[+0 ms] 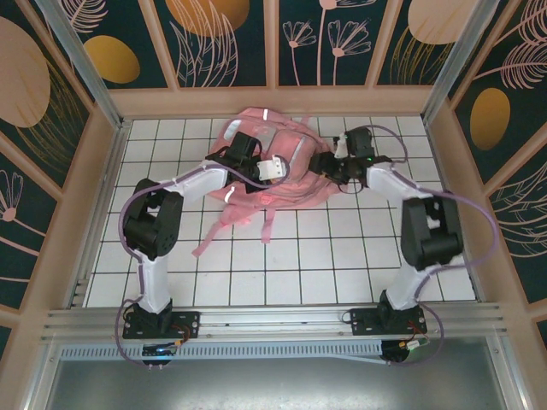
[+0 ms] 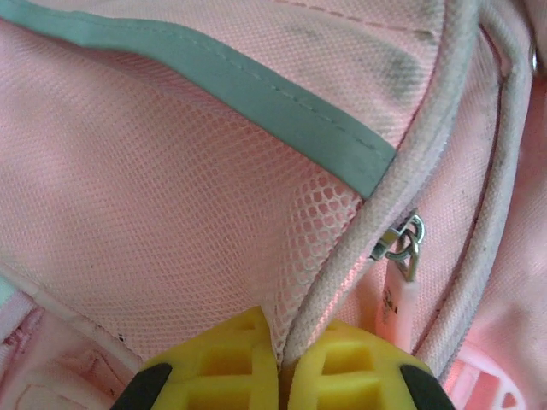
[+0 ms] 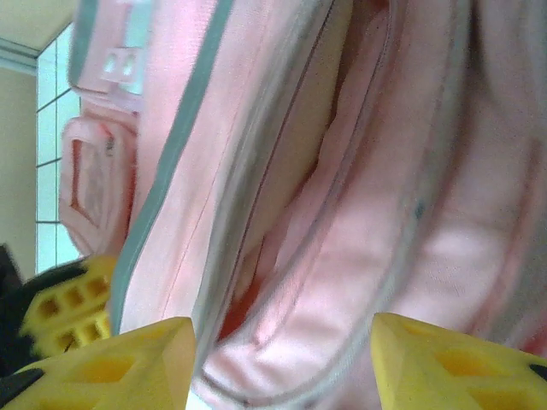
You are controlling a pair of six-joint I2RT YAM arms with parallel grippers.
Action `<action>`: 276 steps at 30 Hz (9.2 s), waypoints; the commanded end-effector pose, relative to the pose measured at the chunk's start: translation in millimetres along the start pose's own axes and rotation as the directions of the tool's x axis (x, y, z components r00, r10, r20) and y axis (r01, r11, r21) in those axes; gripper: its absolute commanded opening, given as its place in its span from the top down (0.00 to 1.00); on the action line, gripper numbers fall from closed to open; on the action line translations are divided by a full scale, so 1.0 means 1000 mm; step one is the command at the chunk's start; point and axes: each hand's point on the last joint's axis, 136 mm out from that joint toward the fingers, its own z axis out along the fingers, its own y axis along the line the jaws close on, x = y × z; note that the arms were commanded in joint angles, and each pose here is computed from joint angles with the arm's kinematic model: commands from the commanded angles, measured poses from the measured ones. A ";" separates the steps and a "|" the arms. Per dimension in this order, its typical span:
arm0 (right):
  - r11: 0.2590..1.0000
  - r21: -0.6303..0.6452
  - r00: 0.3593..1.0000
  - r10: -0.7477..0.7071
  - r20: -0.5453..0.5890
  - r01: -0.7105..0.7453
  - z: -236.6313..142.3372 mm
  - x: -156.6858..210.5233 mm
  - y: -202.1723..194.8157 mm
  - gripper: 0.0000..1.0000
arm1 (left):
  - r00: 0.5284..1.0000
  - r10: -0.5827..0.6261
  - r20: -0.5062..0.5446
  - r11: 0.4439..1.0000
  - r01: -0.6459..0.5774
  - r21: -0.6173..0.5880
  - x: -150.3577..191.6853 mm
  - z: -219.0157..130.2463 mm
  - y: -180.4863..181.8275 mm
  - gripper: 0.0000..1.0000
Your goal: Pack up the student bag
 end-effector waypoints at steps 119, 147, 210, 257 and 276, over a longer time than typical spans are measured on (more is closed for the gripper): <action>0.803 -0.263 0.838 -0.544 0.043 0.535 0.063 0.117 0.152 1.00 | 0.253 -0.919 0.304 0.309 0.939 0.154 0.051 -0.141 0.021 0.68; 0.782 -0.126 0.782 -0.620 -0.067 0.610 0.089 0.159 0.139 1.00 | -0.393 -0.919 -0.009 -0.393 0.917 0.066 0.064 -0.043 0.004 1.00; 0.723 -0.263 0.747 -0.665 -0.013 0.639 0.099 0.156 0.198 1.00 | -0.425 -0.905 0.021 -0.425 0.902 -0.080 0.124 -0.110 -0.009 0.57; 0.728 -0.257 0.746 -0.665 -0.037 0.636 0.107 0.187 0.199 1.00 | -0.549 -0.794 0.261 -0.581 0.811 -0.064 0.134 -0.118 -0.022 0.47; 0.719 -0.191 0.715 -0.692 -0.100 0.668 0.101 0.197 0.184 1.00 | -0.483 -0.843 0.239 -0.503 0.864 -0.028 0.119 -0.088 -0.009 1.00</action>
